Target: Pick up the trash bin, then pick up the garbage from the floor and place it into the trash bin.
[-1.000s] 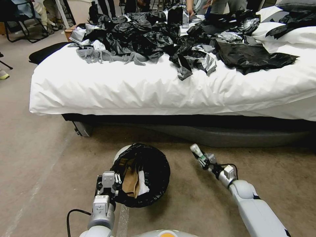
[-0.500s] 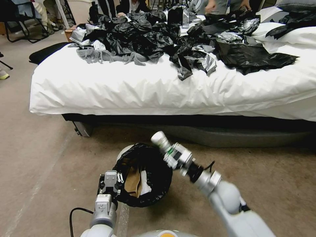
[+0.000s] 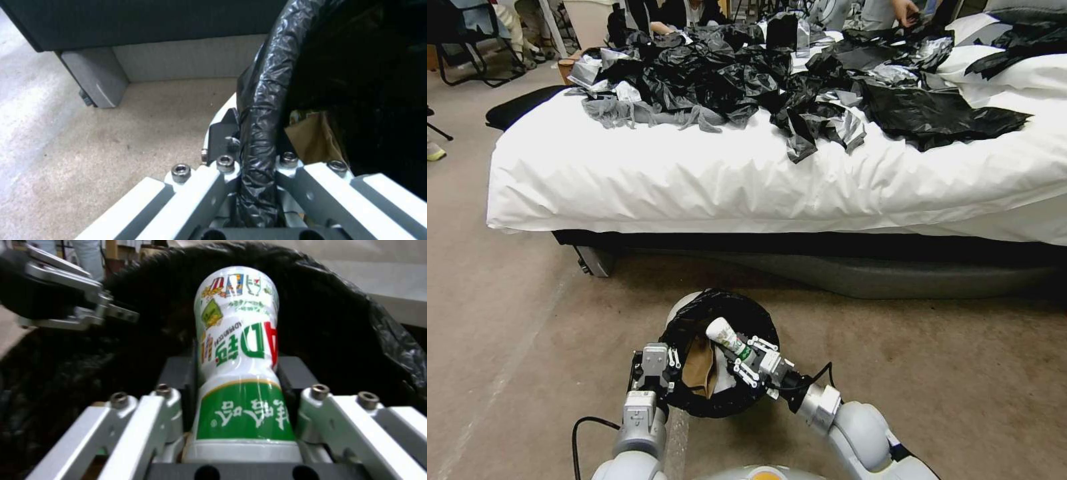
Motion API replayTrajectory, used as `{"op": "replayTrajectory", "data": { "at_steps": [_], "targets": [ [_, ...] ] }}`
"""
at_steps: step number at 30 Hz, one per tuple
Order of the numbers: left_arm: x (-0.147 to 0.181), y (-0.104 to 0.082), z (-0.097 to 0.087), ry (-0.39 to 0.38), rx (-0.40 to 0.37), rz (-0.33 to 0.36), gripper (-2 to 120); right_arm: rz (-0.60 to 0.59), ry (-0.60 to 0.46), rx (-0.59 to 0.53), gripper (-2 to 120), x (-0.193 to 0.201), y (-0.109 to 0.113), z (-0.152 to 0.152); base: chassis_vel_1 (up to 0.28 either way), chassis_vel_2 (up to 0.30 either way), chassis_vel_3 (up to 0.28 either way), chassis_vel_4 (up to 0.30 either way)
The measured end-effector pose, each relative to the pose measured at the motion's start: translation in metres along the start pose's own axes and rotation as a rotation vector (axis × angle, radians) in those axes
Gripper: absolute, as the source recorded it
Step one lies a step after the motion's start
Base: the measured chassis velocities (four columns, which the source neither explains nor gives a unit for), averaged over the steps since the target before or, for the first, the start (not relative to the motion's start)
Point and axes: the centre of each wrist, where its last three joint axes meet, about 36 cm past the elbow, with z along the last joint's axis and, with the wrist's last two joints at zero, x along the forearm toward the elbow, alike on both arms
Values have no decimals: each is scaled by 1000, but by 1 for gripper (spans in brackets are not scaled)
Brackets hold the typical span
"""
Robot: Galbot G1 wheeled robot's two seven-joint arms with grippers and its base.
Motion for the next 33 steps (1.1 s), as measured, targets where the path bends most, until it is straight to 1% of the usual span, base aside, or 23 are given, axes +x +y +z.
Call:
{"op": "replayTrajectory", "data": {
  "at_steps": [2, 4, 5, 7, 8, 11, 12, 15, 16, 17, 19, 20, 22, 23, 25, 26, 28, 29, 30, 32, 33],
  "targets": [
    [0, 0, 0, 0, 0, 0, 0, 4, 1, 0, 36, -1, -1, 0, 0, 0, 0, 0],
    [2, -2, -1, 0, 0, 3, 0, 18, 5, 0, 51, -5, -5, 0, 0, 0, 0, 0],
    [2, -2, -1, 0, 0, 3, 0, 18, 5, 0, 51, -5, -5, 0, 0, 0, 0, 0],
    [4, -3, 0, 6, -2, 5, 0, 22, 5, 1, 61, -7, -7, -1, 0, 0, 0, 0],
    [4, -3, 0, 6, -2, 5, 0, 22, 5, 1, 61, -7, -7, -1, 0, 0, 0, 0],
    [7, -3, 2, 11, -4, 6, 0, 25, 7, 4, 75, -5, -9, -2, 0, 0, 0, 0],
    [7, -3, 2, 11, -4, 6, 0, 25, 7, 4, 75, -5, -9, -2, 0, 0, 0, 0],
    [7, -3, 1, 8, -5, 8, 0, 30, -2, 13, 89, -5, -12, -6, 0, 0, 0, 0],
    [7, -3, 1, 8, -5, 8, 0, 30, -2, 13, 89, -5, -12, -6, 0, 0, 0, 0],
    [7, -3, 1, 7, -5, 8, 0, 31, -9, 16, 94, -5, -12, -9, 0, 0, 0, 0],
    [6, -3, 1, 5, -6, 7, 0, 38, -29, 24, 99, -6, -12, -15, 0, 0, 0, 0],
    [6, -3, 1, 5, -6, 7, 0, 38, -29, 24, 99, -6, -12, -15, 0, 0, 0, 0],
    [6, -3, 2, 8, -10, 7, 0, 65, -80, 47, 100, -8, -10, -31, 0, 0, 0, 0],
    [6, -3, 2, 8, -10, 7, 0, 65, -80, 47, 100, -8, -10, -31, 0, 0, 0, 0],
    [5, -1, 3, 8, -14, 5, 0, 121, -148, 74, 100, -11, -8, -53, 0, 0, 0, 0],
    [5, -1, 3, 8, -14, 5, 0, 121, -148, 74, 100, -11, -8, -53, 0, 0, 0, 0],
    [3, 0, 4, 8, -15, 2, 0, 195, -212, 89, 100, -8, -5, -80, 0, 0, 0, 0],
    [3, 0, 4, 8, -15, 2, 0, 195, -212, 89, 100, -8, -5, -80, 0, 0, 0, 0],
    [1, 1, 4, 10, -16, 1, 0, 247, -251, 101, 100, -4, -2, -99, 0, 0, 0, 0],
    [-1, 2, 5, 11, -17, -1, 0, 344, -281, 131, 100, 8, 5, -124, 0, 0, 0, 0],
    [-1, 2, 5, 11, -17, -1, 0, 344, -281, 131, 100, 8, 5, -124, 0, 0, 0, 0]
  ]
}}
